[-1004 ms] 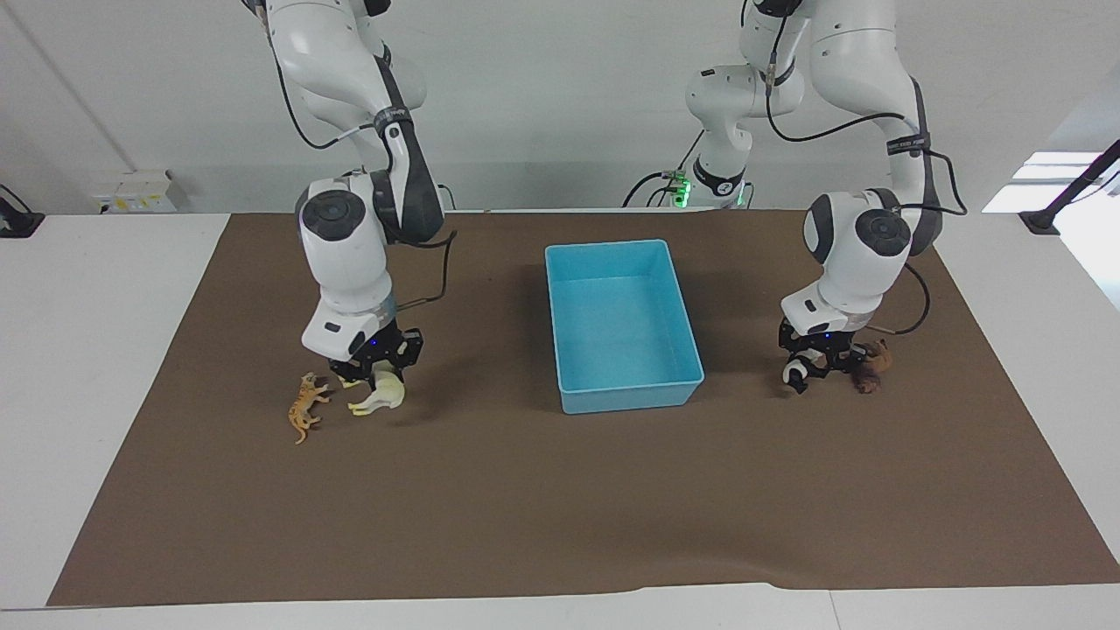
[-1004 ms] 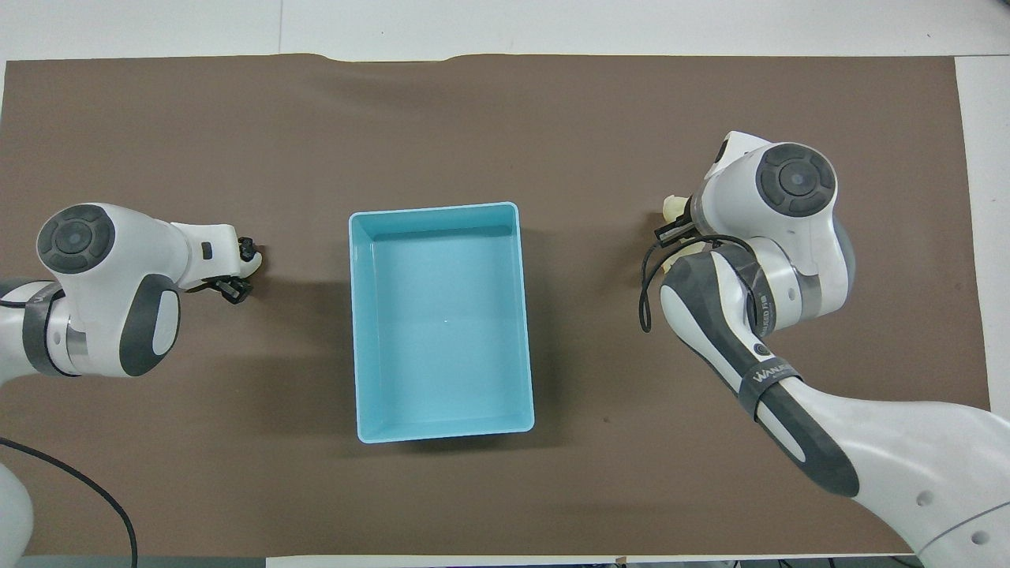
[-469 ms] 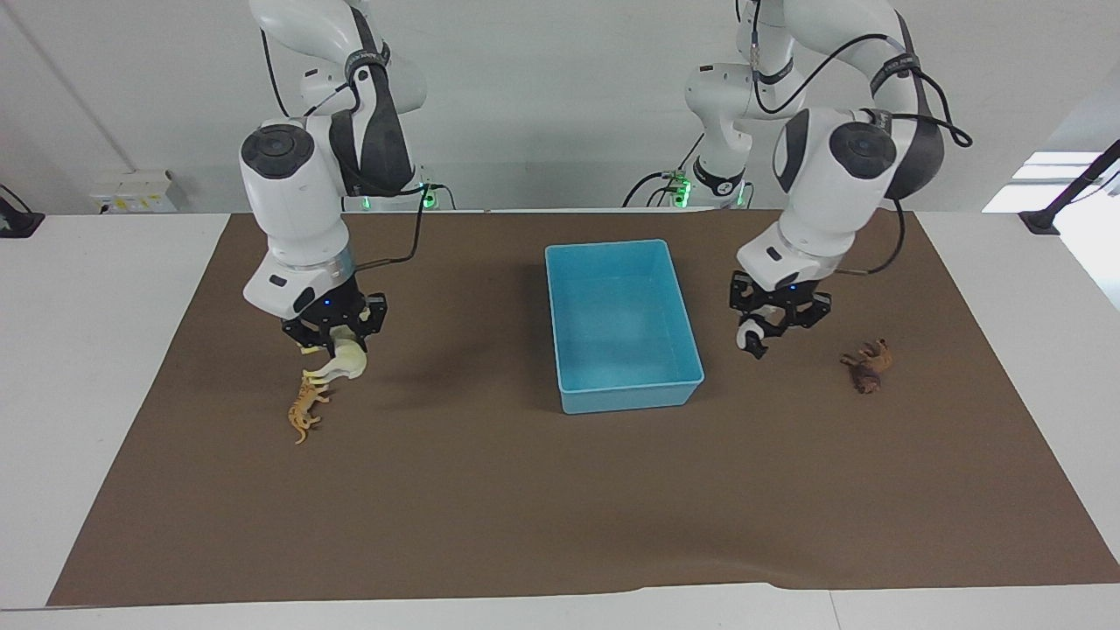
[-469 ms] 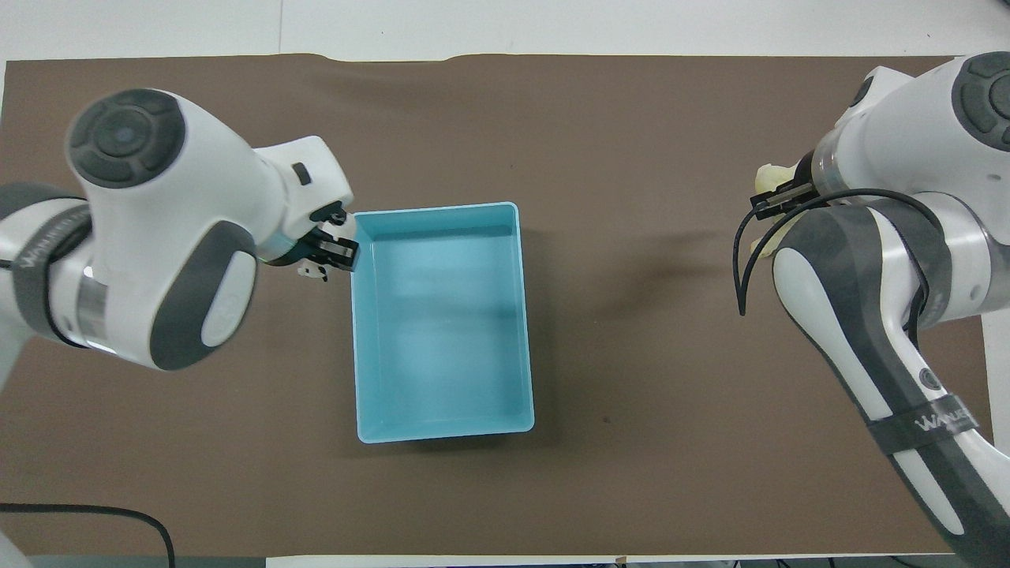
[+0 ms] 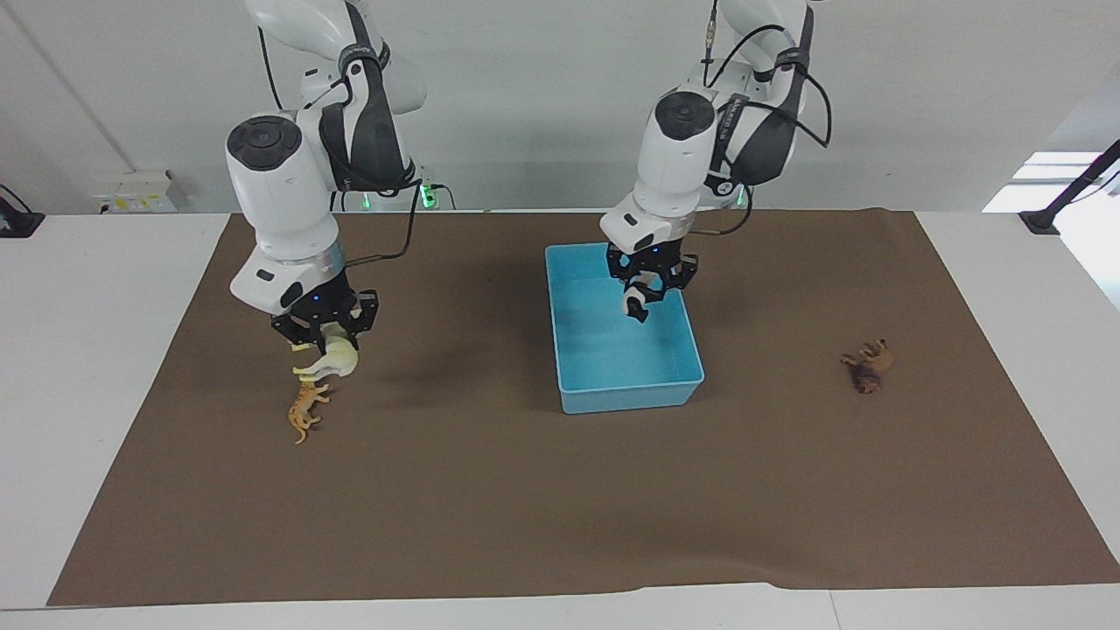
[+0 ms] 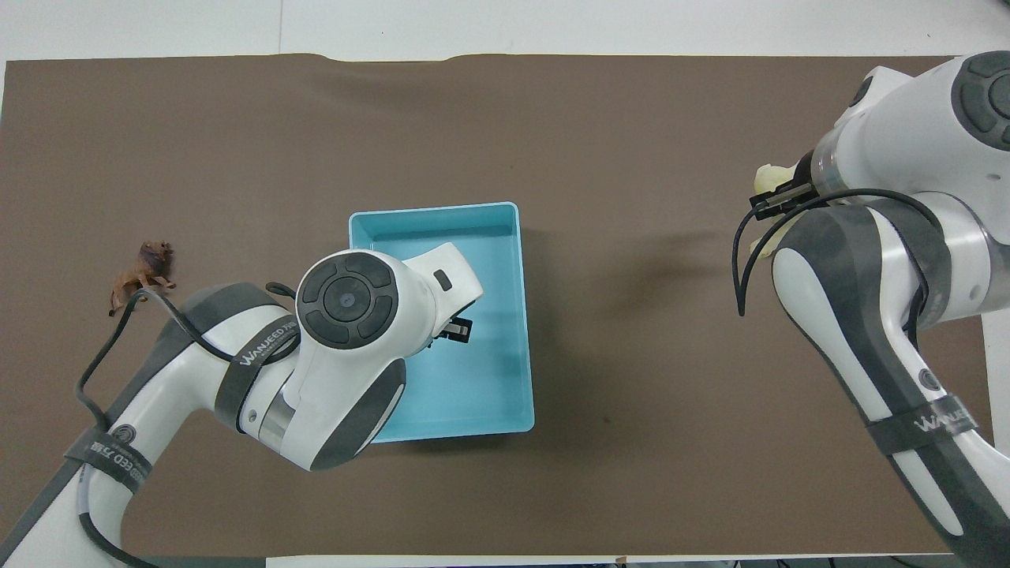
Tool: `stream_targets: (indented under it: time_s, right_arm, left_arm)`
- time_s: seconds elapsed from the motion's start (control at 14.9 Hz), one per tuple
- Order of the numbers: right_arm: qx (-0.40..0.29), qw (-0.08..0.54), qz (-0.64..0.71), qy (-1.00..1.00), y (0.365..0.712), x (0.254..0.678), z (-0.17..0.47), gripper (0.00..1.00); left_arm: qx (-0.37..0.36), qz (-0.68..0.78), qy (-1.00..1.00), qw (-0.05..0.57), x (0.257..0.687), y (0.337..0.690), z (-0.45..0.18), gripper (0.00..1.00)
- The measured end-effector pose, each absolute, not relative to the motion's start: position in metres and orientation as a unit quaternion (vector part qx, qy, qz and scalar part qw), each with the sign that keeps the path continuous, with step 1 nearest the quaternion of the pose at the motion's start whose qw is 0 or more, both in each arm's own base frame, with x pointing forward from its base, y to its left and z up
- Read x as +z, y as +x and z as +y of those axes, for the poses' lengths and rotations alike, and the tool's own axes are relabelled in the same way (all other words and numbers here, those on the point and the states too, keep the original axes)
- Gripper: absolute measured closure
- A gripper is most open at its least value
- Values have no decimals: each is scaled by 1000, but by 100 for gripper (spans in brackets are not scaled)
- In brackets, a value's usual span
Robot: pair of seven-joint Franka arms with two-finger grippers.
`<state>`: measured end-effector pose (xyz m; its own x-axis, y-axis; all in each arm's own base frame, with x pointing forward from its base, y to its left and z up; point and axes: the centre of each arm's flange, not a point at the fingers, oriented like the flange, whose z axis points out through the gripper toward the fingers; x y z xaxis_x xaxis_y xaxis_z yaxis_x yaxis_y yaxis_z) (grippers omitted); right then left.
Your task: Put all toys into storage box
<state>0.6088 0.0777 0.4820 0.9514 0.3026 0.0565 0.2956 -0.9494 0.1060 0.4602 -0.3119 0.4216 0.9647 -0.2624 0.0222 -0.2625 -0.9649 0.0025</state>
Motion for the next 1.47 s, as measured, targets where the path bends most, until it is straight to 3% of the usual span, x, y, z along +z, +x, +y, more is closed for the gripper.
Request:
stream_targets:
  time_s: [0.13, 0.33, 0.54, 0.74, 0.94, 1.07, 1.27, 1.34, 1.47]
  right_arm:
    - [38, 48, 152, 986, 609, 484, 80, 59]
    - [43, 44, 125, 990, 606, 498, 111, 59]
    - [49, 35, 81, 995, 584, 518, 223, 59]
    - [52, 28, 55, 997, 570, 518, 331, 59]
    - [46, 30, 31, 998, 561, 472, 405, 59]
    - [54, 39, 27, 997, 547, 415, 461, 59]
    - [67, 31, 21, 997, 540, 366, 496, 59]
    - [69, 31, 19, 997, 542, 366, 496, 53]
    - [72, 31, 12, 997, 548, 374, 490, 32]
  left_arm:
    - [23, -113, 993, 7, 435, 480, -281, 0]
    - [45, -136, 990, 6, 454, 530, -186, 0]
    - [78, -195, 978, -9, 451, 569, -64, 0]
    - [97, -239, 966, -25, 417, 591, 2, 0]
    - [106, -253, 961, -32, 384, 604, 27, 0]
    - [102, -247, 963, -35, 370, 606, 41, 0]
    - [97, -230, 968, -36, 358, 603, 69, 0]
    - [94, -226, 969, -36, 350, 602, 75, 0]
    - [91, -214, 972, -35, 327, 602, 91, 0]
